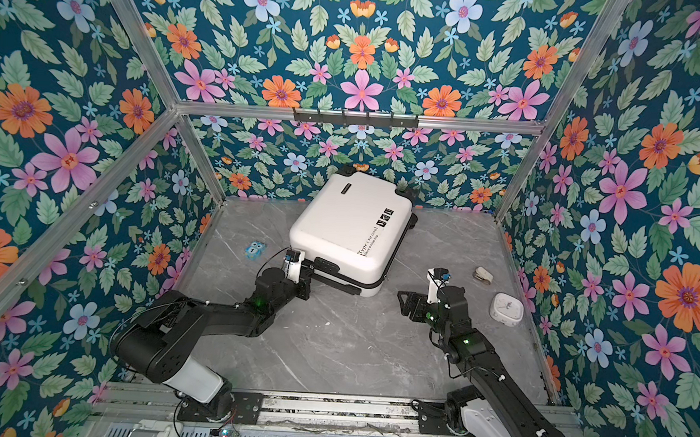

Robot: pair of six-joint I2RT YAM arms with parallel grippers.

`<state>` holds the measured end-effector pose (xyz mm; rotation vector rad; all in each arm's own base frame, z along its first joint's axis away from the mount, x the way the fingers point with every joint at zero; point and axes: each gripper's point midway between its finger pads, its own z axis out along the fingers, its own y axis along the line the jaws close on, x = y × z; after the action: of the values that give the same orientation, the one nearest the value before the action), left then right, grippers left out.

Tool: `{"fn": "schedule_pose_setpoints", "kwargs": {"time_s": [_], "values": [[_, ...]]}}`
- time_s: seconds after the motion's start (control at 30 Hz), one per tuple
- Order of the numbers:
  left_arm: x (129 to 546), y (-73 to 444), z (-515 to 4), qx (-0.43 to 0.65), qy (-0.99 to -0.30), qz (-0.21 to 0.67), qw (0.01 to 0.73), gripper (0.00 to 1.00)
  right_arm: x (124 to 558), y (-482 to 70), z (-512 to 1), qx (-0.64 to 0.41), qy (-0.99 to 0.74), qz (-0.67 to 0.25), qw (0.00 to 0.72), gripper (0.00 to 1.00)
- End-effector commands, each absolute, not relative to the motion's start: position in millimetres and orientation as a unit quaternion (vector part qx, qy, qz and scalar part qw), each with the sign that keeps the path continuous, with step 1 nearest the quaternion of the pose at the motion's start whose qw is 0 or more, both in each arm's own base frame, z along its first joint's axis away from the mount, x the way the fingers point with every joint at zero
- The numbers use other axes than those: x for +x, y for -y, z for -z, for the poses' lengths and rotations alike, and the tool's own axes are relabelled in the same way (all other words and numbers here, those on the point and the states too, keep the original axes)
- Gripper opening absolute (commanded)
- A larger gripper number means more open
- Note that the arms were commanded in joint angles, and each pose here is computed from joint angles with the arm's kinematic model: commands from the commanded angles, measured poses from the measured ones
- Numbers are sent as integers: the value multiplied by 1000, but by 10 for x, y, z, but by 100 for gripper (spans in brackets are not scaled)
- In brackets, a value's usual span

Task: Pack the luggage

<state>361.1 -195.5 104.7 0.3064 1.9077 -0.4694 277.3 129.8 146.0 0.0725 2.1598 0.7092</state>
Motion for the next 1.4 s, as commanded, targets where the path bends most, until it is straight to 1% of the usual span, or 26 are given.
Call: {"fn": "schedule_pose_setpoints", "kwargs": {"time_s": [0.0,0.1,0.2,0.4,0.7,1.0,1.03,1.1,1.17,1.2,1.23,1.37], "values": [[3607,1929,-1115,150,-798,201,548,0,2824,-1304,-1495,16,-862,-273,426,81],[3546,1995,-1074,178,-804,227,519,0,2887,-1340,-1475,0,-868,-264,420,81],[3546,2054,-1073,194,-809,232,505,0,2975,-1395,-1473,-19,-869,-262,419,80],[3518,2097,-1155,207,-806,243,499,0,3183,-1427,-1411,-43,-879,-233,413,79],[3482,2053,-1167,216,-813,227,491,0,3458,-1648,-1228,-69,-881,-253,394,79],[3524,1964,-1064,192,-829,217,479,0,3622,-1828,-1085,-89,-880,-266,385,80],[3525,1946,-1053,184,-831,218,478,3,3619,-1834,-1084,-90,-879,-267,384,80],[3512,1928,-1034,173,-830,221,481,19,3605,-1841,-1097,-92,-878,-271,385,80],[3504,1904,-1001,164,-831,221,483,30,3590,-1840,-1117,-92,-876,-272,387,80],[3506,1891,-986,160,-831,219,485,33,3586,-1837,-1132,-92,-875,-272,389,80],[3511,1877,-967,156,-832,217,486,34,3575,-1836,-1143,-92,-875,-273,389,80],[3531,1890,-983,154,-827,221,493,35,3548,-1818,-1170,-90,-874,-272,391,80]]}}
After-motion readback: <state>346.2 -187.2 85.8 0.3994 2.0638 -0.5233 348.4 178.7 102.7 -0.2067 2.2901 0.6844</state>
